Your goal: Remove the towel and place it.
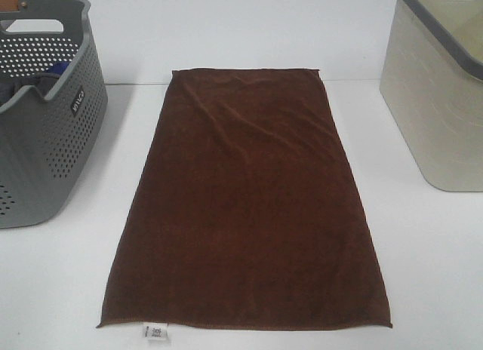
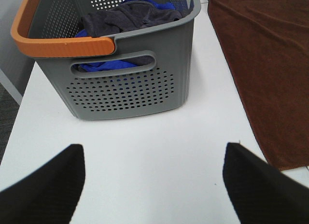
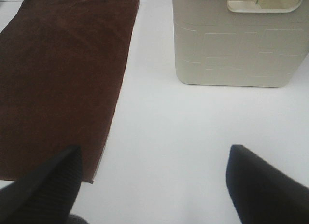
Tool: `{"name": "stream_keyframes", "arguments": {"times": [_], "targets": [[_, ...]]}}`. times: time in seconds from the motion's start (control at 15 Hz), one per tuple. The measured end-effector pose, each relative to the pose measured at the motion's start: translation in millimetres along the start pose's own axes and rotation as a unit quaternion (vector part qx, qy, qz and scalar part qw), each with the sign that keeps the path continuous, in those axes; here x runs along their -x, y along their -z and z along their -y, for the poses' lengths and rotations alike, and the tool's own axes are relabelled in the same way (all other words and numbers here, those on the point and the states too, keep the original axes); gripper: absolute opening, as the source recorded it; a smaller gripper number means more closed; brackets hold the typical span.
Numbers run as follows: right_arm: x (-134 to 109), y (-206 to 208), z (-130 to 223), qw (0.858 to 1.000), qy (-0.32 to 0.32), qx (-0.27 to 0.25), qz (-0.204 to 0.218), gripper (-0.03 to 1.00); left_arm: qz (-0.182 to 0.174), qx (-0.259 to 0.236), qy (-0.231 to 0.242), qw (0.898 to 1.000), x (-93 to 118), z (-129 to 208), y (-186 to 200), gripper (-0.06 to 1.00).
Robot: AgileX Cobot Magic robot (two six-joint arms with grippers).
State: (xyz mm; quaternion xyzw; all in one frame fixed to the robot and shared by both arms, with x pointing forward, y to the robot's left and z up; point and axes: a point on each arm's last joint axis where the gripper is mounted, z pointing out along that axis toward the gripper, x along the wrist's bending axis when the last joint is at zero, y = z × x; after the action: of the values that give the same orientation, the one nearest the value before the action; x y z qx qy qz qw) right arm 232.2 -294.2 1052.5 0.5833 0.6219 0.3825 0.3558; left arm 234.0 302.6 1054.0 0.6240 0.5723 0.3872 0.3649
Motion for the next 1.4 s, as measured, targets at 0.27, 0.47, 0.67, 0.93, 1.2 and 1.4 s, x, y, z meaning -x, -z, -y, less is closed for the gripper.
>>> {"name": "stream_keyframes", "arguments": {"times": [0.27, 0.47, 0.67, 0.93, 1.2, 1.4], "targets": [[0.0, 0.0, 0.0, 1.0, 0.0, 0.0, 0.0, 0.77, 0.012, 0.001, 0.005, 1.0, 2.3, -0.1, 0.0, 0.75], [0.0, 0.0, 0.0, 1.0, 0.0, 0.0, 0.0, 0.77, 0.025, 0.002, 0.005, 1.0, 4.5, -0.3, 0.0, 0.75], [0.0, 0.0, 0.0, 1.0, 0.0, 0.0, 0.0, 0.77, 0.037, 0.003, -0.006, 0.999, 6.7, -0.5, 0.1, 0.75], [0.0, 0.0, 0.0, 1.0, 0.0, 0.0, 0.0, 0.77, 0.038, 0.003, -0.006, 0.999, 7.0, -0.5, 0.2, 0.75], [0.0, 0.0, 0.0, 1.0, 0.0, 0.0, 0.0, 0.77, 0.038, 0.003, -0.006, 0.999, 6.9, -0.5, 0.2, 0.75], [0.0, 0.0, 0.0, 1.0, 0.0, 0.0, 0.0, 0.77, 0.038, 0.003, -0.008, 0.999, 6.9, -0.5, 0.2, 0.75]]}}
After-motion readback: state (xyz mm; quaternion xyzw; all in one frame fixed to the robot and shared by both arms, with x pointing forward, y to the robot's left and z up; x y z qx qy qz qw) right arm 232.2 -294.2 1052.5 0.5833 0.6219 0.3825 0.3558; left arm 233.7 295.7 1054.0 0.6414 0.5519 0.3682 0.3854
